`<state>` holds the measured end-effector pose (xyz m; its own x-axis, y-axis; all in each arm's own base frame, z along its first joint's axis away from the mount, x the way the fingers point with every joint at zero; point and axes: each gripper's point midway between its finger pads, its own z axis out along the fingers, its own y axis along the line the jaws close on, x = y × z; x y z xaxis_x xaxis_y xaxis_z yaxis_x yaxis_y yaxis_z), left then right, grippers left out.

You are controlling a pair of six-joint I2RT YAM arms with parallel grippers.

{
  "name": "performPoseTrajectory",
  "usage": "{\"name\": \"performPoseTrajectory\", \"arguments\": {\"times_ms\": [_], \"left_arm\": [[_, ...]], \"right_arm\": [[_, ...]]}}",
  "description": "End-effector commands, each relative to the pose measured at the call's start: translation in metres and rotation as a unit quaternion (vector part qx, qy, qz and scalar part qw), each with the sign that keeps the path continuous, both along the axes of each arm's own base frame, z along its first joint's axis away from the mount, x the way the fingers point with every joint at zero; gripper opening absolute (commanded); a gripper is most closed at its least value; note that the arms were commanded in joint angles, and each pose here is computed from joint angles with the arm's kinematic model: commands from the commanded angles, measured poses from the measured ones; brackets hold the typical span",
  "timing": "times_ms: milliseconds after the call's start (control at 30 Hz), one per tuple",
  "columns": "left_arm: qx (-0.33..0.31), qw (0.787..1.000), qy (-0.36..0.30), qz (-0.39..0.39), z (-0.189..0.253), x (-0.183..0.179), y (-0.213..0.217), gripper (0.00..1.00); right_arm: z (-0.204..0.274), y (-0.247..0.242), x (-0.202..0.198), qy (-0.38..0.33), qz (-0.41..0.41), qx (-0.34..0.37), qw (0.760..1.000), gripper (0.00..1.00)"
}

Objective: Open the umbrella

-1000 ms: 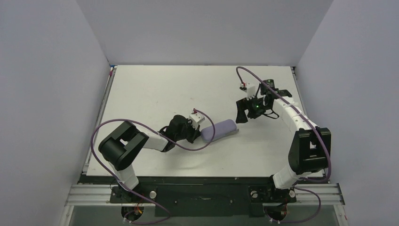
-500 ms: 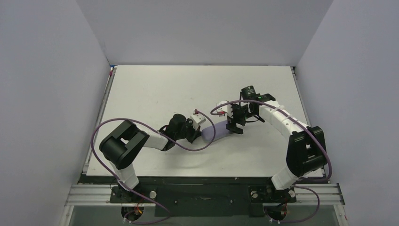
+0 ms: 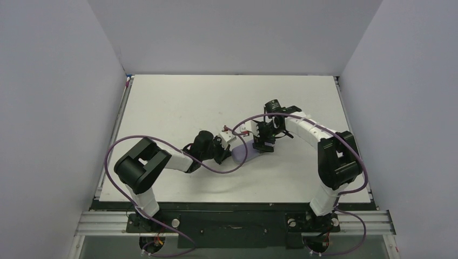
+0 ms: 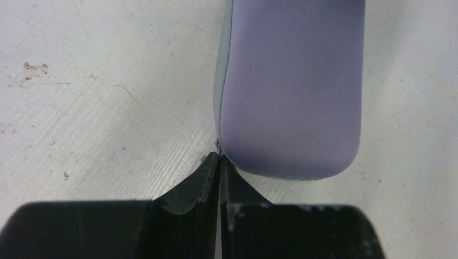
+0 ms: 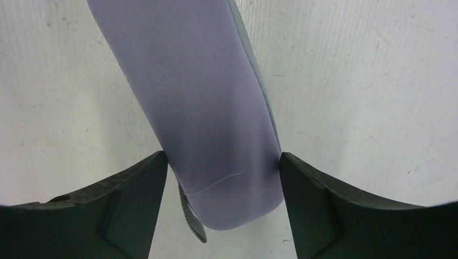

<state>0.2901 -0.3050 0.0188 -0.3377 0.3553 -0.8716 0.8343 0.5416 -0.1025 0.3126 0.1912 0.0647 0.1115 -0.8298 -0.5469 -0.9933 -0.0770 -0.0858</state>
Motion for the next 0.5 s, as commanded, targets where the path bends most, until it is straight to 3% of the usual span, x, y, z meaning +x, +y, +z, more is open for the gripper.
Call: {"name": "performPoseTrajectory", "arguments": {"times_ms": [0, 200, 300, 467], "left_arm": [[-0.013, 1.0, 0.003, -0.014, 0.008, -0.004, -0.004, 0.0], [-0.017, 1.0, 0.01, -0.007, 0.011, -0.013, 0.006, 0.0], [-0.016, 1.0, 0.013, -0.008, 0.01, -0.021, 0.012, 0.0], [-0.023, 0.999, 0.015, -0.021, 0.014, -0.036, 0.013, 0.0]], "right_arm": [[0.003, -0.004, 0.0, -0.002, -0.002, -0.022, 1.0, 0.7], [-0.013, -0.003, -0.021, 0.02, -0.053, -0.044, 0.997, 0.64], [-0.02, -0.003, -0.022, 0.028, -0.09, -0.051, 0.994, 0.54], [-0.031, -0.007, -0.018, 0.041, -0.153, -0.067, 0.985, 0.49]]}}
